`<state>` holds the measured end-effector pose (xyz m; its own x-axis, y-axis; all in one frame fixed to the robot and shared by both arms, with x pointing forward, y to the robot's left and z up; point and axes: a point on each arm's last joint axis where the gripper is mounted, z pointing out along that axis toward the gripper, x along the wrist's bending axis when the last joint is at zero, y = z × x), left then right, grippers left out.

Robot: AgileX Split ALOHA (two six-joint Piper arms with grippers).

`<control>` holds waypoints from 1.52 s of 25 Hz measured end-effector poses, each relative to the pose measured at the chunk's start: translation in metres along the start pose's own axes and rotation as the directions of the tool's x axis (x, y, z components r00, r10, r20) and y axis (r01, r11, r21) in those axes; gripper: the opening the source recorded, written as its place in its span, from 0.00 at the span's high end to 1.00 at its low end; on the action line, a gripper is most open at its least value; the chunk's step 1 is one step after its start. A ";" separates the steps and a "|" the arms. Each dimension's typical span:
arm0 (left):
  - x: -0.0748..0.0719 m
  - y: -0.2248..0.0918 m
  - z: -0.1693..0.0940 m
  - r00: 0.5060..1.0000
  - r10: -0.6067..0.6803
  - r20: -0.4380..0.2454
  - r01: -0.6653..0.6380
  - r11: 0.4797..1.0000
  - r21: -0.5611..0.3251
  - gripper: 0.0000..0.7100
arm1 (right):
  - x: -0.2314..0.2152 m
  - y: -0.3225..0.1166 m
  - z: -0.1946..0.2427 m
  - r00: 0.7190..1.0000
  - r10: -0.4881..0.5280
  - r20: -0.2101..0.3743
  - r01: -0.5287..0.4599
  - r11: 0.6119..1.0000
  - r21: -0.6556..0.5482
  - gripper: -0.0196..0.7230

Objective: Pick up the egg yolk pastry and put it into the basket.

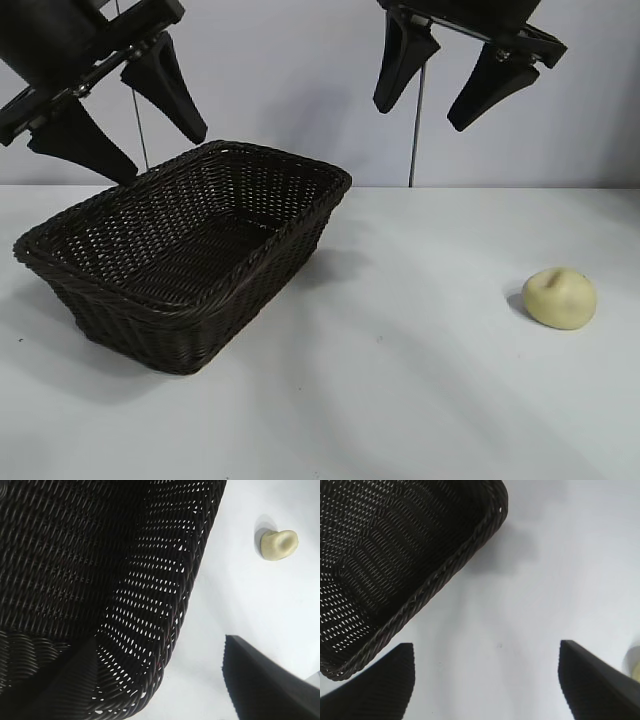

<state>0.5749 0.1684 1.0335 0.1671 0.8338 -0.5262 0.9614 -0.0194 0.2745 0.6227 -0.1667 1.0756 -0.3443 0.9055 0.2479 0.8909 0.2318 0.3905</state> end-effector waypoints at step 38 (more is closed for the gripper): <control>0.042 -0.084 -0.030 0.729 -0.678 -0.096 0.656 0.731 -0.189 0.28 | 0.000 -0.001 0.000 1.000 0.000 0.000 0.000 1.000 0.006 0.21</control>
<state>0.4949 0.2214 1.0126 -0.5513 0.6738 -0.4920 0.7711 0.6366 0.0077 0.6222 -0.1669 1.0754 -0.3447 0.9054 0.2478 0.8927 0.2345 0.3849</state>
